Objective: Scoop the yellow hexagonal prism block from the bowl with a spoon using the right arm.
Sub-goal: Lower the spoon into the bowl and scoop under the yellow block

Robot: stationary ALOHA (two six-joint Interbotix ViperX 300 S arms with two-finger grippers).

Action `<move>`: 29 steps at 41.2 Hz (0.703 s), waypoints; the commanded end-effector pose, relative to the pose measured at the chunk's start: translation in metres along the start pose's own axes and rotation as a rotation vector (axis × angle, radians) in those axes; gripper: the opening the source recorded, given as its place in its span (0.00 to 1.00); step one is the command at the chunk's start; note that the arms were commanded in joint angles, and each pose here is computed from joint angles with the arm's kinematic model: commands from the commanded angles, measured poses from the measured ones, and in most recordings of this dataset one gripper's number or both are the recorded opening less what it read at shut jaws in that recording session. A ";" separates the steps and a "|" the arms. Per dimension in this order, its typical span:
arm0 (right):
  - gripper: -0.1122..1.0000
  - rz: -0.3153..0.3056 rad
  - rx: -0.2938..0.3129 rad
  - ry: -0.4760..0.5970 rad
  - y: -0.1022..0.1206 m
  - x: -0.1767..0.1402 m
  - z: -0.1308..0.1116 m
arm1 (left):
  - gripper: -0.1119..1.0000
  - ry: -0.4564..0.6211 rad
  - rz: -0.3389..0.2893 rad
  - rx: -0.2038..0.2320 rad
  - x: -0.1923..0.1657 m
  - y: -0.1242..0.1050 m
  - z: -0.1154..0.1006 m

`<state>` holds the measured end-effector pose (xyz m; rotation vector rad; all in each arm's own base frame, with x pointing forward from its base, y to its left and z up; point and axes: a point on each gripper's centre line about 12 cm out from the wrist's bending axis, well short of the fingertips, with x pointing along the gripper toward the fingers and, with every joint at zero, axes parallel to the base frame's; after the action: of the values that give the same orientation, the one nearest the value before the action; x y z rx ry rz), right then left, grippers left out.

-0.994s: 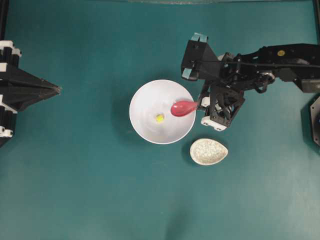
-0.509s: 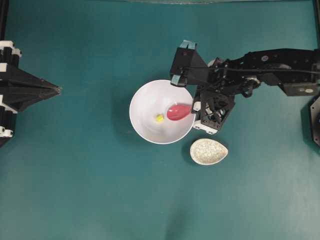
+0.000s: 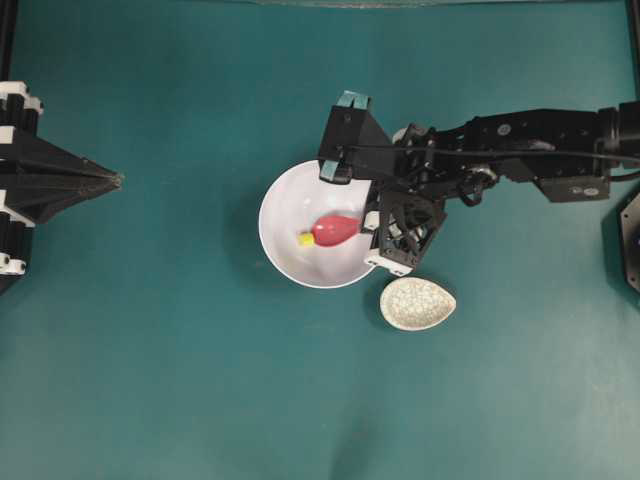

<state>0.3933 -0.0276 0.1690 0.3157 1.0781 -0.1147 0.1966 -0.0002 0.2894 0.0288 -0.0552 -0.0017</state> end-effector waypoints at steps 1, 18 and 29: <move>0.30 0.015 -0.009 -0.058 0.007 -0.009 0.014 | 0.10 -0.017 0.000 0.003 0.003 0.000 0.007; 0.30 0.023 -0.007 -0.161 0.009 -0.009 0.030 | 0.10 -0.015 0.000 0.003 0.003 0.000 0.007; 0.30 0.032 0.002 -0.198 0.010 -0.010 0.034 | 0.10 -0.015 0.002 0.003 0.003 0.000 0.007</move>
<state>0.4141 -0.0295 0.1789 0.3151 0.9328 -0.1217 0.1966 -0.0002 0.2894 0.0288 -0.0552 -0.0017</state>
